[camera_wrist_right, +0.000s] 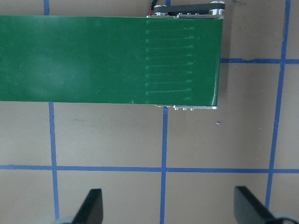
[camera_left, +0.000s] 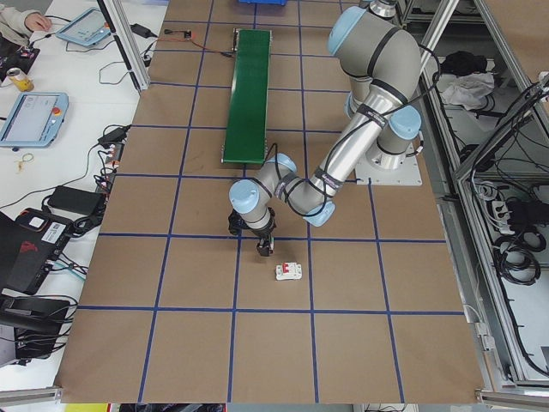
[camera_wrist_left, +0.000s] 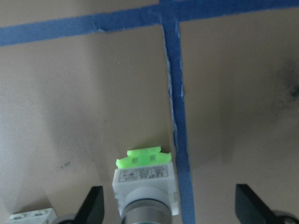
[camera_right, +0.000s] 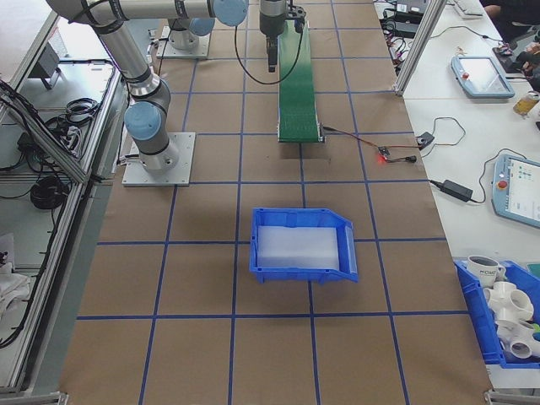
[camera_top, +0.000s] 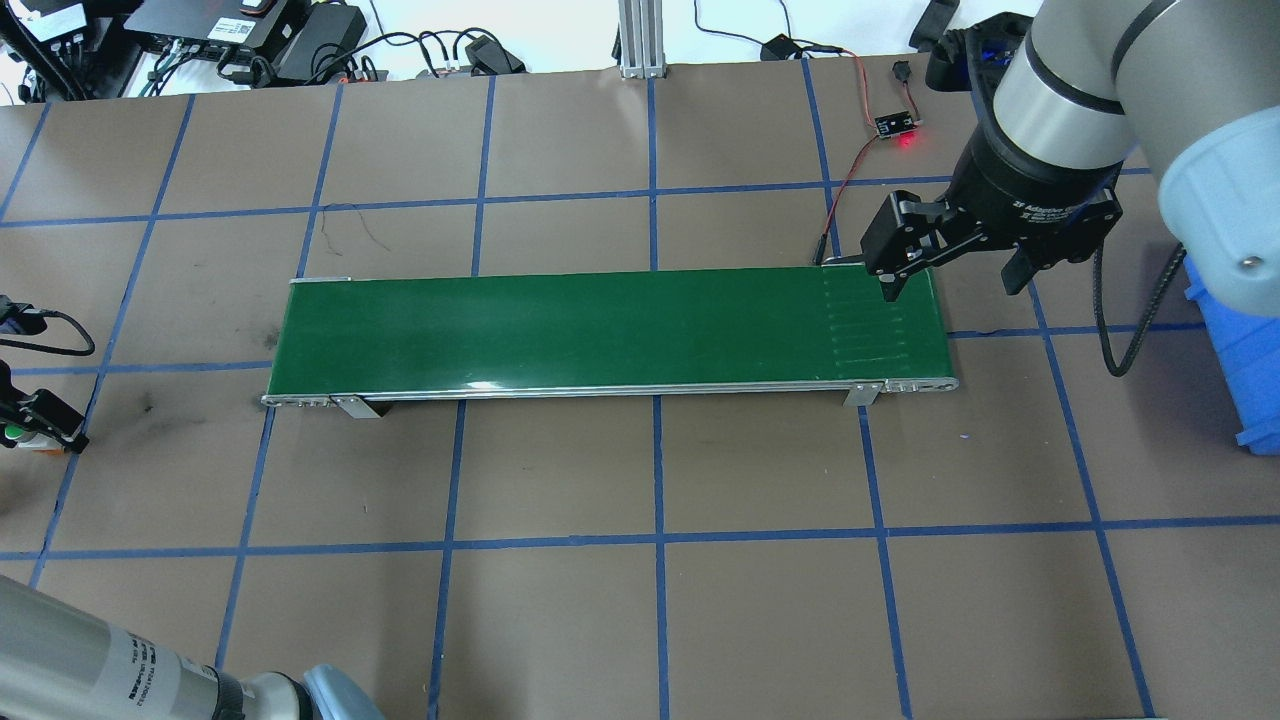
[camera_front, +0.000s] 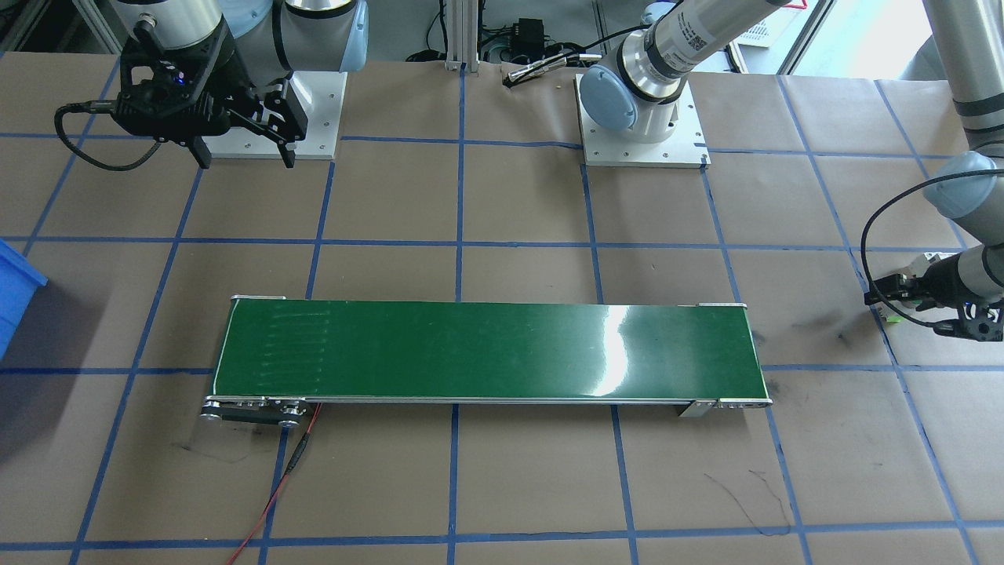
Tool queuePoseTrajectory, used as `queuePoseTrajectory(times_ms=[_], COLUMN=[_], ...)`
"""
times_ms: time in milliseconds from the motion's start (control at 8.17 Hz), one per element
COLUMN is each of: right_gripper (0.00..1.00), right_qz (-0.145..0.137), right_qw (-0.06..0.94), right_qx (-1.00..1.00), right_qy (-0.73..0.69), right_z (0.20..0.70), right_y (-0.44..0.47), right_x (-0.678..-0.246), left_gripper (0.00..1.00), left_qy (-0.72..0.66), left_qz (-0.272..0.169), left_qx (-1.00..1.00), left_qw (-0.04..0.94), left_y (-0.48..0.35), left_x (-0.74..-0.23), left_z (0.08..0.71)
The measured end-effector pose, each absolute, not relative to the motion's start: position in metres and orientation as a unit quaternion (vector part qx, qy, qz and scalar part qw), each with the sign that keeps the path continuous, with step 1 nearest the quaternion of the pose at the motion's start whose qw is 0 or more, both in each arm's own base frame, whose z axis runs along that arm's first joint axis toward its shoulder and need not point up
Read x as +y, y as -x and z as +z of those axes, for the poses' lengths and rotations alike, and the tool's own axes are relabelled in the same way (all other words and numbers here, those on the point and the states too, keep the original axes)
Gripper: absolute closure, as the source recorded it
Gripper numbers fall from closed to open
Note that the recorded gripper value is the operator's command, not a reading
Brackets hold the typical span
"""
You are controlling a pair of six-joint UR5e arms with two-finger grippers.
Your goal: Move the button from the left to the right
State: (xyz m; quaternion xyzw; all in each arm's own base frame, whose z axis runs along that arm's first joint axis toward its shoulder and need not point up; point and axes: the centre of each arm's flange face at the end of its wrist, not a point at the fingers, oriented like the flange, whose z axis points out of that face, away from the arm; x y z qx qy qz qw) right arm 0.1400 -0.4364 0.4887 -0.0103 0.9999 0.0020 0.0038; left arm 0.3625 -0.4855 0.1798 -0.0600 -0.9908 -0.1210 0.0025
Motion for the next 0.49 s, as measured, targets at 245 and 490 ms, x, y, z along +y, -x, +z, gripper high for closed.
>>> queuePoseTrajectory(times_ms=[245,490], right_gripper=[0.0,0.0], right_qz=[0.002,0.001], right_qw=[0.003,0.004], right_qx=[1.0,1.0], right_qy=[0.01,0.01], right_z=[0.4886,0.4887], right_y=[-0.1399,-0.1401], right_x=[-0.4368,-0.4369], left_gripper=[0.0,0.36], left_qy=[0.059,0.055], left_qz=[-0.122,-0.12], left_qx=[-0.991,-0.991], left_qw=[0.005,0.006], left_y=[-0.3627,-0.3642], left_x=[-0.4859,-0.4881], left_z=[0.1757,0.1733])
